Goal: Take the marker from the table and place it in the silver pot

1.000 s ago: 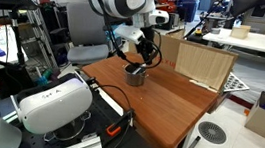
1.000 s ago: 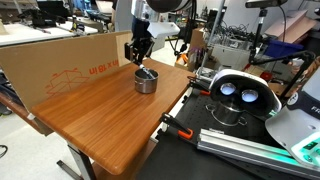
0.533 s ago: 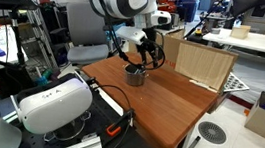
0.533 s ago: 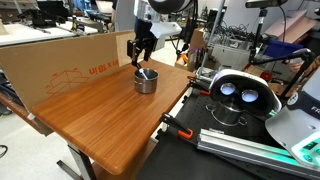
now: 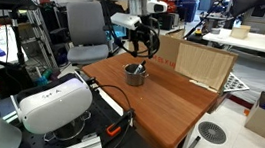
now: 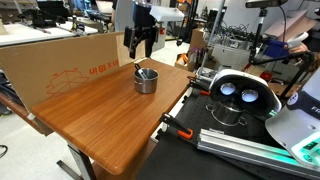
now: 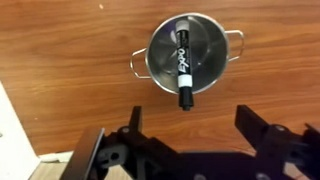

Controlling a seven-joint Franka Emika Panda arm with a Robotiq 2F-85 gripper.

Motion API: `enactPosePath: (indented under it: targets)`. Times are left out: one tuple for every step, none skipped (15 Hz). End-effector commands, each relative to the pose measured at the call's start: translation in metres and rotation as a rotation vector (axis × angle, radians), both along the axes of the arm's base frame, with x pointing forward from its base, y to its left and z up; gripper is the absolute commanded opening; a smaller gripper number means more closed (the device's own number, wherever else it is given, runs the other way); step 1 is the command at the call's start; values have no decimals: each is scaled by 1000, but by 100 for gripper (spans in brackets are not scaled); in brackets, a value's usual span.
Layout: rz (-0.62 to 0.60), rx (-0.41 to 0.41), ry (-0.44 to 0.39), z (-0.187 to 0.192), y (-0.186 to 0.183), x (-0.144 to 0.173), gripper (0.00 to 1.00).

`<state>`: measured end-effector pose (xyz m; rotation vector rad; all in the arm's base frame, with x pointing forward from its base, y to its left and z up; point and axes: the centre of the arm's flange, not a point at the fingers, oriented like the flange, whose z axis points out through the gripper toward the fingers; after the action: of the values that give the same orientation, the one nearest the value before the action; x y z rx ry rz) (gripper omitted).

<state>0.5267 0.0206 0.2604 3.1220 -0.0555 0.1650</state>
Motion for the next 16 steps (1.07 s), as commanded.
enactPosePath:
  targets:
    - [4, 31, 44, 42, 3, -19, 100]
    - [1, 45, 55, 56, 4, -22, 100]
    - [1, 62, 70, 68, 5, -27, 100]
    - [1, 82, 73, 81, 6, -33, 100]
    - [4, 96, 65, 90, 6, -37, 100]
    - [4, 99, 62, 100, 5, -41, 100]
    - [-7, 77, 49, 87, 9, -26, 100]
    - [-6, 80, 47, 96, 9, -30, 100]
    - [-5, 81, 48, 99, 9, -34, 100]
    - [-5, 81, 51, 98, 8, -36, 100]
    - [-5, 81, 56, 96, 8, -37, 100]
    - [-6, 81, 58, 95, 8, -38, 100]
    - [-6, 81, 58, 95, 8, -38, 100]
    - [-6, 81, 58, 95, 8, -38, 100]
    - [-6, 81, 58, 95, 8, -38, 100]
    - [-6, 81, 58, 95, 8, -38, 100]
